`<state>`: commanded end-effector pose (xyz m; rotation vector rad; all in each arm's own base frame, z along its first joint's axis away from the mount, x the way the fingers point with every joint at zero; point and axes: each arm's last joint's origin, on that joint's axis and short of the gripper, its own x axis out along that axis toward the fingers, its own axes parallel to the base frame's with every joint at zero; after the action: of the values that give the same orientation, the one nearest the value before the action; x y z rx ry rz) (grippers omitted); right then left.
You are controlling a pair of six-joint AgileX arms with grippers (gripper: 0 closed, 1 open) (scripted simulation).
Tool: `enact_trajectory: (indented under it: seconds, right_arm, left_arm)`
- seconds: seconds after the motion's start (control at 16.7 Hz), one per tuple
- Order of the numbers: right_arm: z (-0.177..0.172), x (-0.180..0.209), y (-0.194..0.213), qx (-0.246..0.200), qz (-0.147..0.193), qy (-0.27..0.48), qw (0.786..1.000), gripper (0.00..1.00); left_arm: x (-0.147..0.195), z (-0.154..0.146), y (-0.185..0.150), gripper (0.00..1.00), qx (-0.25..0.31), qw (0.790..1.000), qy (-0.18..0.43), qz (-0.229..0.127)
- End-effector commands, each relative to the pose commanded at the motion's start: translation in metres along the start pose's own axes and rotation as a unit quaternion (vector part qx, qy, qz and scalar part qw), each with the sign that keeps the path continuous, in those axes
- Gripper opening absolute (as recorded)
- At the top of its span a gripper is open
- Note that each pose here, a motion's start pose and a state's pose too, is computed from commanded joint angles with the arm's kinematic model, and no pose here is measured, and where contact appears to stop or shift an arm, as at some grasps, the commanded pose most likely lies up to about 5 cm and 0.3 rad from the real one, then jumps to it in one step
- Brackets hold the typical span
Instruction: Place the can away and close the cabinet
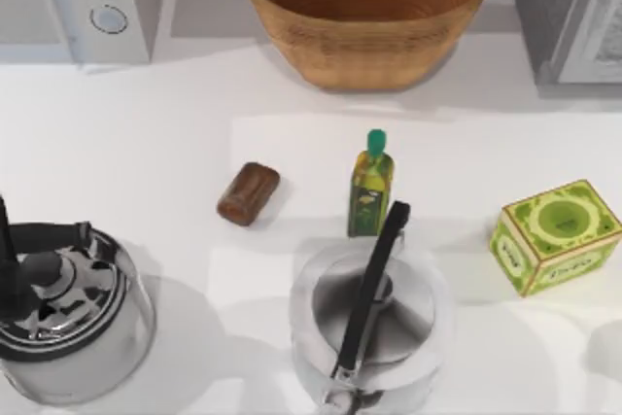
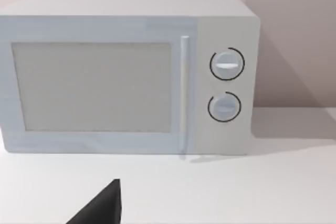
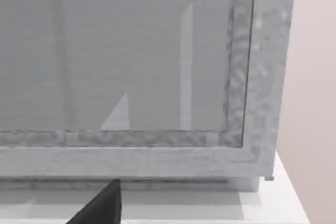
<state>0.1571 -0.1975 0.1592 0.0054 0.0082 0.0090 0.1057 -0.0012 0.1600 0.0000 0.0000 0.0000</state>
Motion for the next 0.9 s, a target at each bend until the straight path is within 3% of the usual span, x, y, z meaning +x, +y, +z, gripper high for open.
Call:
enact_trajectory:
  seconds: [0.54, 0.9]
  right_arm:
    - [0.005, -0.001, -0.009, -0.004, -0.004, -0.002, 1.000, 1.00]
    - [0.066, 0.020, -0.057, -0.005, -0.004, 0.000, 1.000, 1.00]
  left_arm:
    - [0.000, 0.000, 0.000, 1.00, 0.000, 1.000, 0.000, 0.000]
    - [0.000, 0.000, 0.000, 1.00, 0.000, 1.000, 0.000, 0.000]
